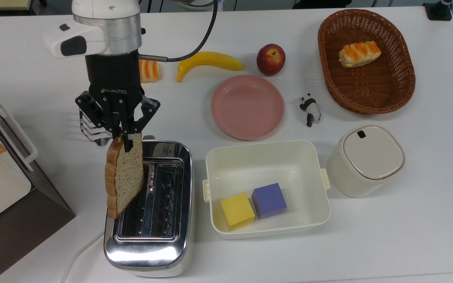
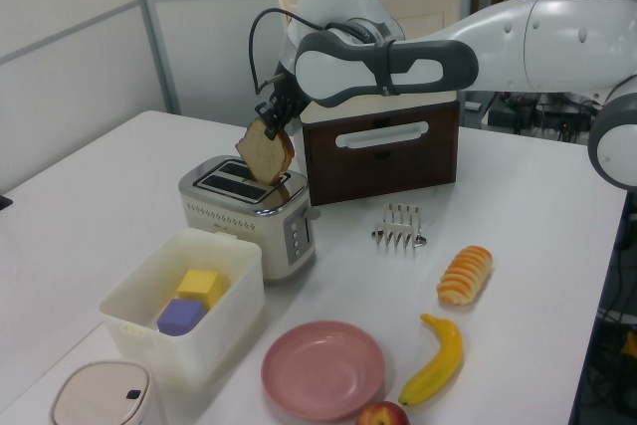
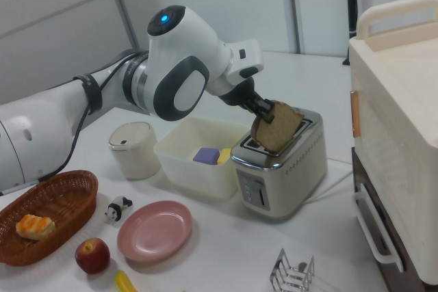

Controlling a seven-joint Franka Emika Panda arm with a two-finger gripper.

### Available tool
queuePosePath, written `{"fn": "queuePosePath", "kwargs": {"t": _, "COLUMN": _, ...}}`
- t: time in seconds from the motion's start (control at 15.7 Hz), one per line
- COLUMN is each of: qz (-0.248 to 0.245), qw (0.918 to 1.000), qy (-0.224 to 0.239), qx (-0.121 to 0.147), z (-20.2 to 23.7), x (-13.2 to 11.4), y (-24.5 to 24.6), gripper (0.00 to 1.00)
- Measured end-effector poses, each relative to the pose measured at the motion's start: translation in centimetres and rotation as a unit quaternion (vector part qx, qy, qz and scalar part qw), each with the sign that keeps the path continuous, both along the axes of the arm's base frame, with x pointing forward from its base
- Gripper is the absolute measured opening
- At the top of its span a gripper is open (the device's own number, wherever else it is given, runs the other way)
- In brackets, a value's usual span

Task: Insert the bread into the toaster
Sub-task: 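Lower the bread slice edge-first into a toaster slot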

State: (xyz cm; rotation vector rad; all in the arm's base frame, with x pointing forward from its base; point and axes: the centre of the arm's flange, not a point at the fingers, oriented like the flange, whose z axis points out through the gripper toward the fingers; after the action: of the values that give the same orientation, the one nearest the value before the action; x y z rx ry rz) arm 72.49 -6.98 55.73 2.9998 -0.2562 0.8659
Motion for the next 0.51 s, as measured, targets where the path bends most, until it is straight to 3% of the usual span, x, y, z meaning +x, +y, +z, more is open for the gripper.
{"fn": "queuePosePath", "kwargs": {"t": 0.51, "qz": 0.003, "qw": 1.0000, "qy": -0.003, "qx": 0.000, "z": 0.41, "x": 0.02, "y": 0.53, "gripper": 0.99}}
